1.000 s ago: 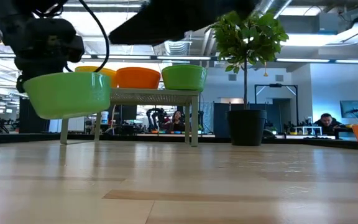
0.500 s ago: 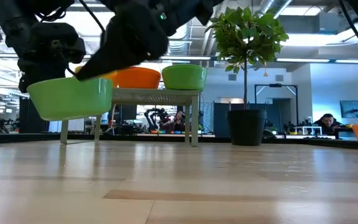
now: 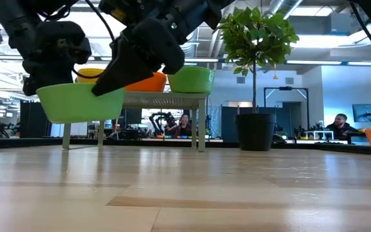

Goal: Pick & Place Mini bowls
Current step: Stack the green bowl on top of the green bowl on the shelf

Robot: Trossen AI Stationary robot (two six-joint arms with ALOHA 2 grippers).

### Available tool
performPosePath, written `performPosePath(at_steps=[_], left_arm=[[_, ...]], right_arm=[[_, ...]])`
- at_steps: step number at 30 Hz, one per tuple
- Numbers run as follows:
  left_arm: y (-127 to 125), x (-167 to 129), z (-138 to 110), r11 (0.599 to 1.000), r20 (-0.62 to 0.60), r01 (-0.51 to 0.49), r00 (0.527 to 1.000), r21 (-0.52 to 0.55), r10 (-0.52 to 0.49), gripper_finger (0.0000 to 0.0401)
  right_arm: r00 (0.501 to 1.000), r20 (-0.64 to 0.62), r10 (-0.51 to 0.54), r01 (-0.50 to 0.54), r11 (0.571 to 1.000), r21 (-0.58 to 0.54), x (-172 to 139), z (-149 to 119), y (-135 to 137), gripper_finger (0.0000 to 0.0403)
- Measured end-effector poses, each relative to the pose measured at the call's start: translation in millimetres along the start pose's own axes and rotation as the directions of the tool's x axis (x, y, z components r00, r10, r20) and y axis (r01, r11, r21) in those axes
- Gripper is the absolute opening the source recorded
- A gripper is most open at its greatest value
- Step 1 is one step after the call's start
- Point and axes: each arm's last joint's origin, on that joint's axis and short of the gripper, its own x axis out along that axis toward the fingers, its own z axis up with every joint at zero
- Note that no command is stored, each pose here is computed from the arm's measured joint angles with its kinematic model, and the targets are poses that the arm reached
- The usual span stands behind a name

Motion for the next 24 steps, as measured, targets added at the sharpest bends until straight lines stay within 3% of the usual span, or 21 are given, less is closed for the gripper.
performPosePath(at_steps=[5,8,13,17,24], left_arm=[[-2,0,2,1.000,0.024,0.015,1.000,0.001,-0.015,0.0025],[-4,0,4,0.999,0.040,0.037,0.998,0.032,-0.038,0.0041],[-7,0,6,0.997,0.056,0.072,0.996,0.032,-0.073,0.0077],[-8,-1,6,0.997,0.063,0.074,0.995,0.032,-0.076,0.0101],[-8,-1,6,0.997,0.086,0.054,0.995,0.063,-0.060,0.0111]], right_arm=[[1.000,0.006,0.028,-0.027,0.998,-0.057,0,1,3,0.0011],[0.999,0.009,0.036,-0.035,0.998,-0.058,0,1,4,0.0009],[0.998,-0.003,0.066,-0.065,0.998,0.022,0,-1,5,0.0004],[0.989,-0.088,0.122,-0.111,0.986,0.121,-1,-7,14,0.0007],[0.951,-0.219,0.219,-0.181,0.967,0.182,-8,-11,37,0.0003]])
